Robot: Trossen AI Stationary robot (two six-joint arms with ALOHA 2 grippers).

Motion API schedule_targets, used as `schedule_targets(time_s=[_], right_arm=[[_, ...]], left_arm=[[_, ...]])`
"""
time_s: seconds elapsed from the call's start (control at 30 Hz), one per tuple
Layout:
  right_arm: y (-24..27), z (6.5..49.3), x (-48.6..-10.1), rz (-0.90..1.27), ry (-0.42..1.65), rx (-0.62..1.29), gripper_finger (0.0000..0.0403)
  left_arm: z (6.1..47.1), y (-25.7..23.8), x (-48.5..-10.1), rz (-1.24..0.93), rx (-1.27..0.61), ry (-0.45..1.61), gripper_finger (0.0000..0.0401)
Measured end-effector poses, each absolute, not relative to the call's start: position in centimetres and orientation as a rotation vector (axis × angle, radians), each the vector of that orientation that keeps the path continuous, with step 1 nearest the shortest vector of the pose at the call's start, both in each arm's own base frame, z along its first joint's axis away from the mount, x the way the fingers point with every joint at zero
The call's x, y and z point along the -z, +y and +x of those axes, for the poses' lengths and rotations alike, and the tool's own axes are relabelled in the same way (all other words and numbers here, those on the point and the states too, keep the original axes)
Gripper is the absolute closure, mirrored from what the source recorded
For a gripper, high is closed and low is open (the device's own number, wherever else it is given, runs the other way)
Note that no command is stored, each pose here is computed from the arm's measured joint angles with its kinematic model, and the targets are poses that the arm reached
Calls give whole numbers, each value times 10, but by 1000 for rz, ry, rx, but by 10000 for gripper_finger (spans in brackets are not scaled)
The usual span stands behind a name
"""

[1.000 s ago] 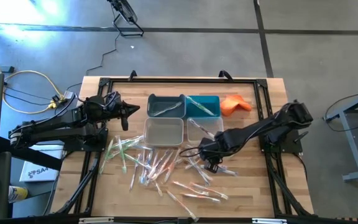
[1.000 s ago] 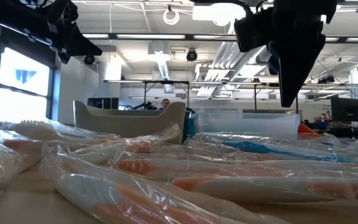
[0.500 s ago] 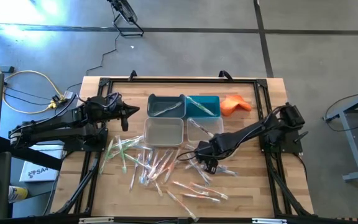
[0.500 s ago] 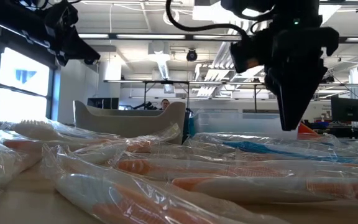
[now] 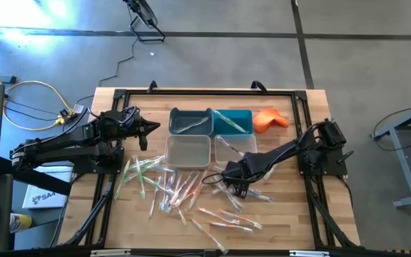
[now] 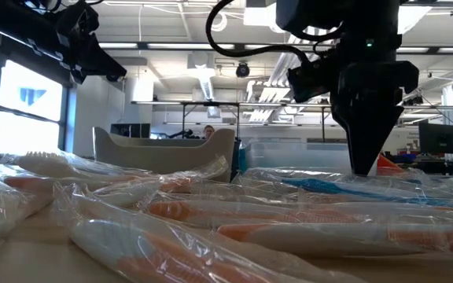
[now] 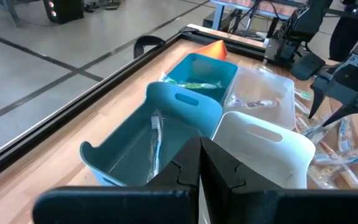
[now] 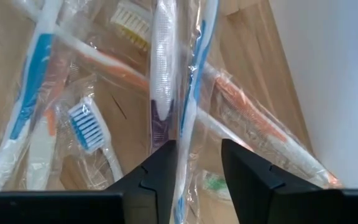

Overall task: Pick & Place Toothbrushes
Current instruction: Put the blue toothbrush into the dark blue bin

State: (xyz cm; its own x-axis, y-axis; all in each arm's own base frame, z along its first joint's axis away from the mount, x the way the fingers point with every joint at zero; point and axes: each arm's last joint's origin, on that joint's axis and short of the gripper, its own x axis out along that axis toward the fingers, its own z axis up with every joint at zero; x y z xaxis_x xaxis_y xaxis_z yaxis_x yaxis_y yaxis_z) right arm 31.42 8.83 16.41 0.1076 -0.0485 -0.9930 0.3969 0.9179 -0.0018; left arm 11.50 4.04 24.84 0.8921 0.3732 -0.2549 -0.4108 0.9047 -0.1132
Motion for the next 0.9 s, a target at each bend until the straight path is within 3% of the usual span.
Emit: schedule_targets(time_s=[0.57,0.9], right_arm=[[87,302,-145,351,1480,333,290],[87,303,-145,336,1480,319,364]], left_arm=[[115,40,-248,-167,-409,232,398],[115,40,-248,-167,-408,232,398]])
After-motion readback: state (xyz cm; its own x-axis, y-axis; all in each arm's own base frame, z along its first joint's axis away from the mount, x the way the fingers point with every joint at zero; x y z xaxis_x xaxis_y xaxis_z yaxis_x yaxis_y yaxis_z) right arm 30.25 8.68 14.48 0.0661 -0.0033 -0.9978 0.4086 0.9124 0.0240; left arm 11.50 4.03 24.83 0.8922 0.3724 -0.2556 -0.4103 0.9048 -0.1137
